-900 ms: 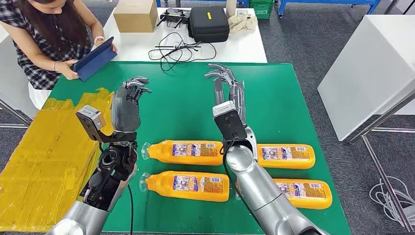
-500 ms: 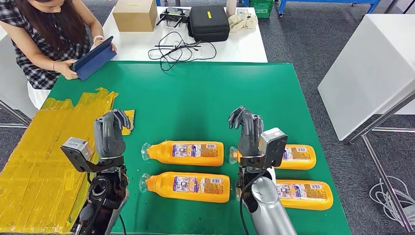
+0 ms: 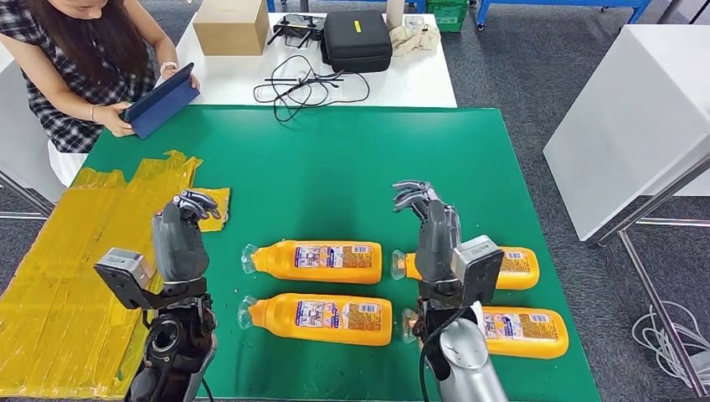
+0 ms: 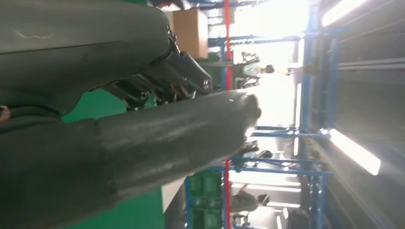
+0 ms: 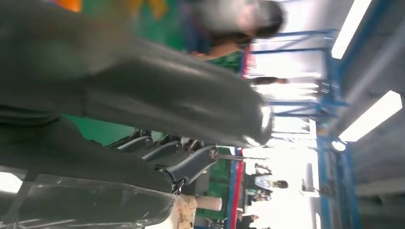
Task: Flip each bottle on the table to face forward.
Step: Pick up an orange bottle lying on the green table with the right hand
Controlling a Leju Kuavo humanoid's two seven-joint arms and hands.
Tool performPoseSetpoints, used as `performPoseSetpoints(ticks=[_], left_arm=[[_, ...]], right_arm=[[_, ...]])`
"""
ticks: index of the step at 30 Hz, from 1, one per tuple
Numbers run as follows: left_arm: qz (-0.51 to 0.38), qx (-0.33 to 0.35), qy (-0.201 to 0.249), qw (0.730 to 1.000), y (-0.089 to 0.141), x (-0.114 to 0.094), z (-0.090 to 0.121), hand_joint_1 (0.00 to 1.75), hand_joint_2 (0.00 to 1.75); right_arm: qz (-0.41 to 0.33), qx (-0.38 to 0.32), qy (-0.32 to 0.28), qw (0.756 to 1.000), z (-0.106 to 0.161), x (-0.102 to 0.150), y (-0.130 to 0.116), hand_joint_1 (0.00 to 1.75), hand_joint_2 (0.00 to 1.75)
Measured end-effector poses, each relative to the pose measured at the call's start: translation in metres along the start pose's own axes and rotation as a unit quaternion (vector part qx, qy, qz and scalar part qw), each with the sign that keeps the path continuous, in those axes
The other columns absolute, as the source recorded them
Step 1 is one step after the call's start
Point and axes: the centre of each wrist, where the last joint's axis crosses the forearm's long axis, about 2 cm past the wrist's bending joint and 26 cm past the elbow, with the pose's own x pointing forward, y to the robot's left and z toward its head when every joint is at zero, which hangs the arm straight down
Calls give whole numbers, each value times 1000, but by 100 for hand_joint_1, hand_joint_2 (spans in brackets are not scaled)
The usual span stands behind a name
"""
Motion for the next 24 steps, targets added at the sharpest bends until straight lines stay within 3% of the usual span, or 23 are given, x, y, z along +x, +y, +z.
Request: performPoseSetpoints(ticks=[2, 6, 11, 14, 19, 24], left_arm=[[5, -3, 9, 1000, 0, 0, 1, 0, 0], [17, 3, 21, 1000, 5, -2, 7, 0, 0], [26, 52, 45, 997, 30, -11, 26, 0, 0], [19, 76, 56, 995, 44, -16, 34, 0, 0], [16, 90, 65, 994, 52, -19, 38, 0, 0], [19, 105, 73, 992, 57, -20, 44, 0, 0]], right_arm=[[21, 16, 12, 1000, 4, 0, -1, 0, 175], [64, 52, 49, 995, 19, -1, -8, 0, 175], [199, 94, 107, 970, 69, -2, -32, 0, 175], [232, 104, 126, 959, 94, 2, -45, 0, 175], [255, 116, 136, 950, 107, 7, -56, 0, 175], [322, 144, 169, 920, 122, 10, -79, 0, 175]])
